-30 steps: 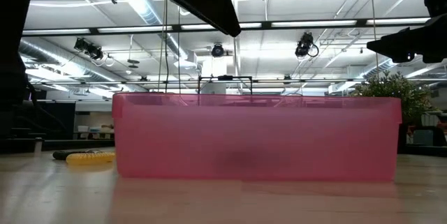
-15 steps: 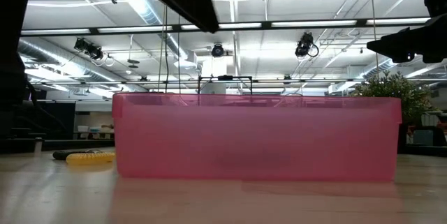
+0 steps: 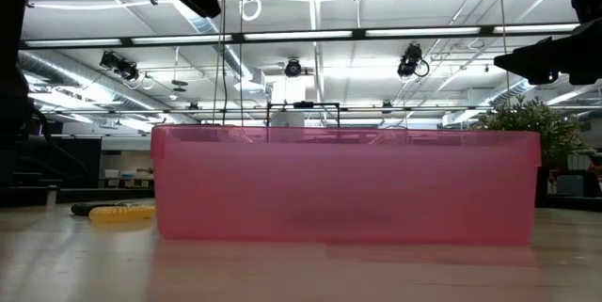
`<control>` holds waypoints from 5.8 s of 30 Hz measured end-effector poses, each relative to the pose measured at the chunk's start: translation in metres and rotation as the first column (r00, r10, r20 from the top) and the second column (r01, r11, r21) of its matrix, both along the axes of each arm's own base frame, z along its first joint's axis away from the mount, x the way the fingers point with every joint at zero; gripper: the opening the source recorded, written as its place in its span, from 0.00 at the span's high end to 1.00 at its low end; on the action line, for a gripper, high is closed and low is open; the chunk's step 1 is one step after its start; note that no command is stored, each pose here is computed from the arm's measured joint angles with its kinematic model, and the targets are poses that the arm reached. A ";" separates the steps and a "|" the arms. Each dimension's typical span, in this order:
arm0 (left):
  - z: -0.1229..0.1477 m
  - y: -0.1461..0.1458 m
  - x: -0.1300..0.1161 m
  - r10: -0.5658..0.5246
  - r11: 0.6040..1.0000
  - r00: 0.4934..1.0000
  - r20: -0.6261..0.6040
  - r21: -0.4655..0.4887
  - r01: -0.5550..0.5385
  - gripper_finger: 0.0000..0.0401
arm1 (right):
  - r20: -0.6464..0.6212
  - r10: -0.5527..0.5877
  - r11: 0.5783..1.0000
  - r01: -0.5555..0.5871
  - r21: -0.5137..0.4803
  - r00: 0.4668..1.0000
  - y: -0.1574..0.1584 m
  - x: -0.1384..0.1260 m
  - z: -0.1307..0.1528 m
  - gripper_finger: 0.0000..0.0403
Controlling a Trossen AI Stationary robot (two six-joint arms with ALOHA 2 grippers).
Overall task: Sort spring keychains
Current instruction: Put the black spring keychain into the red bin
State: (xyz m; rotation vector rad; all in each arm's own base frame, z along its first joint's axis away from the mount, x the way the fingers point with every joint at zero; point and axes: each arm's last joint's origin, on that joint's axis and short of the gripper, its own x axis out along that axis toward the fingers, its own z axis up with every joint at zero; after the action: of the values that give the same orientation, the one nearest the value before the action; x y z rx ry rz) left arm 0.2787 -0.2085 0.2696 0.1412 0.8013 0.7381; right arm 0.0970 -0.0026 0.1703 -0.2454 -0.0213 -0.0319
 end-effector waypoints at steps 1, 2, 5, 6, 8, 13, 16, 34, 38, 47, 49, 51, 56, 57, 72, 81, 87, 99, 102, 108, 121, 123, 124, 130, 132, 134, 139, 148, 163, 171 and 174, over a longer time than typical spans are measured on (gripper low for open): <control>0.001 -0.001 -0.003 0.004 1.000 1.000 -0.001 0.000 -0.004 0.56 | -0.001 -0.001 1.000 0.001 0.000 1.000 0.000 0.000 0.000 0.45; 0.003 -0.001 -0.006 0.010 1.000 1.000 0.007 -0.002 -0.010 0.56 | -0.001 -0.001 1.000 0.001 0.000 1.000 0.000 0.000 0.000 0.45; 0.009 -0.003 -0.012 0.017 1.000 0.998 0.055 -0.007 -0.017 0.56 | -0.001 0.000 1.000 0.000 0.000 1.000 0.000 0.000 0.000 0.45; 0.010 -0.004 -0.014 0.019 1.000 0.998 0.066 -0.015 -0.018 0.56 | 0.000 0.000 1.000 0.000 0.000 1.000 0.000 0.000 0.000 0.45; 0.010 -0.005 -0.016 0.032 0.999 0.996 0.083 -0.028 -0.030 0.56 | -0.001 0.000 1.000 0.000 0.000 1.000 0.000 0.000 0.000 0.45; 0.007 -0.001 -0.021 0.073 0.997 0.994 0.086 -0.013 -0.072 0.56 | -0.001 0.000 1.000 0.000 0.000 1.000 0.000 0.000 0.000 0.45; -0.007 0.007 -0.025 0.099 0.995 0.993 0.068 0.013 -0.100 0.56 | -0.001 -0.001 1.000 0.001 0.000 1.000 0.000 0.000 0.000 0.45; -0.044 0.049 -0.064 0.011 0.835 0.969 0.247 -0.535 0.127 0.56 | 0.000 -0.001 1.000 0.001 0.000 1.000 0.000 0.000 0.000 0.45; -0.047 0.051 -0.061 0.038 0.780 0.978 0.204 -0.618 0.099 0.56 | 0.000 -0.001 1.000 0.001 0.000 1.000 0.000 0.000 0.000 0.45; -0.060 0.056 -0.049 0.083 0.727 0.990 0.115 -0.686 0.019 0.56 | 0.000 -0.001 1.000 0.001 0.000 1.000 0.000 0.000 0.000 0.45; -0.064 0.056 -0.047 0.080 0.714 0.993 0.083 -0.700 0.001 0.56 | 0.000 0.000 1.000 0.000 0.000 1.000 0.000 0.000 0.000 0.45; -0.069 0.057 -0.044 0.079 0.707 0.995 0.052 -0.707 -0.019 0.56 | 0.000 0.000 1.000 0.000 0.000 1.000 0.000 0.000 0.000 0.45; -0.078 0.062 -0.038 0.088 0.680 0.996 -0.011 -0.730 -0.068 0.56 | -0.001 0.000 1.000 0.000 0.000 1.000 0.000 0.000 0.000 0.45; -0.079 0.062 -0.036 0.088 0.675 0.996 -0.022 -0.734 -0.076 0.56 | 0.000 0.000 1.000 0.000 0.000 1.000 0.000 0.000 0.000 0.45; -0.081 0.059 -0.039 0.047 0.622 0.995 -0.091 -0.777 -0.101 0.56 | 0.000 0.000 1.000 0.000 0.000 1.000 0.000 0.000 0.000 0.45; -0.082 0.060 -0.042 0.069 0.614 0.990 -0.122 -0.777 -0.138 0.56 | 0.000 0.000 1.000 0.000 0.000 1.000 0.000 0.000 0.000 0.45; -0.083 0.056 -0.051 0.084 0.629 0.981 -0.173 -0.755 -0.187 0.56 | 0.000 0.000 1.000 0.000 0.000 1.000 0.000 0.000 0.000 0.45; -0.065 0.054 -0.051 0.125 0.686 0.978 -0.165 -0.698 -0.205 0.56 | -0.001 0.000 1.000 0.000 0.000 1.000 0.000 0.000 0.000 0.45; -0.068 0.054 -0.051 0.118 0.677 0.972 -0.203 -0.700 -0.228 0.56 | -0.001 0.000 1.000 0.000 0.000 1.000 0.000 0.000 0.000 0.45; -0.069 0.062 -0.048 0.103 0.695 0.968 -0.230 -0.680 -0.235 0.56 | 0.000 0.000 1.000 0.000 0.000 1.000 0.000 0.000 0.000 0.45; -0.067 0.089 -0.037 0.056 0.702 0.959 -0.279 -0.672 -0.236 0.56 | -0.001 -0.001 1.000 0.001 0.000 1.000 0.000 0.000 0.000 0.45; -0.067 0.095 -0.036 0.057 0.710 0.954 -0.296 -0.659 -0.247 0.56 | -0.001 0.000 1.000 0.000 0.000 1.000 0.000 0.000 0.000 0.45; -0.067 0.098 -0.035 0.061 0.712 0.951 -0.302 -0.655 -0.254 0.56 | 0.000 -0.001 1.000 0.001 0.000 1.000 0.000 0.000 0.000 0.45; -0.068 0.109 -0.032 0.057 0.724 0.946 -0.319 -0.639 -0.259 0.56 | -0.001 0.000 1.000 0.000 0.000 1.000 0.000 0.000 0.000 0.45; -0.068 0.111 -0.032 0.055 0.726 0.946 -0.320 -0.637 -0.258 0.56 | -0.001 0.000 1.000 0.000 0.000 1.000 0.000 0.000 0.000 0.45; -0.068 0.112 -0.031 0.045 0.731 0.946 -0.322 -0.635 -0.251 0.56 | -0.001 0.000 1.000 0.000 0.000 1.000 0.000 0.000 0.000 0.45; -0.068 0.118 -0.030 0.046 0.736 0.942 -0.332 -0.627 -0.257 0.56 | -0.001 -0.001 1.000 0.001 0.000 1.000 0.000 0.000 0.000 0.45; -0.068 0.123 -0.028 0.068 0.731 0.939 -0.337 -0.624 -0.277 0.56 | -0.001 -0.001 1.000 0.001 0.000 1.000 0.000 0.000 0.000 0.45; -0.068 0.127 -0.033 0.089 0.750 0.923 -0.374 -0.584 -0.309 0.56 | -0.001 0.000 1.000 0.000 0.000 1.000 0.000 0.000 0.000 0.45; -0.068 0.129 -0.033 0.090 0.755 0.920 -0.381 -0.576 -0.312 0.56 | -0.001 0.000 1.000 0.000 0.000 1.000 0.000 0.000 0.000 0.45; -0.068 0.130 -0.033 0.094 0.756 0.921 -0.378 -0.575 -0.313 0.56 | -0.001 0.000 1.000 0.000 0.000 1.000 0.000 0.000 0.000 0.45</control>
State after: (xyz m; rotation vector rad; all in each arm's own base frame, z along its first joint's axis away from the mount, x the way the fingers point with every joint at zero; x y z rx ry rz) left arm 0.2458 -0.0784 0.2019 -0.4553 1.3680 0.6228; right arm 0.0970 -0.0026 0.1702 -0.2453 -0.0204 -0.0322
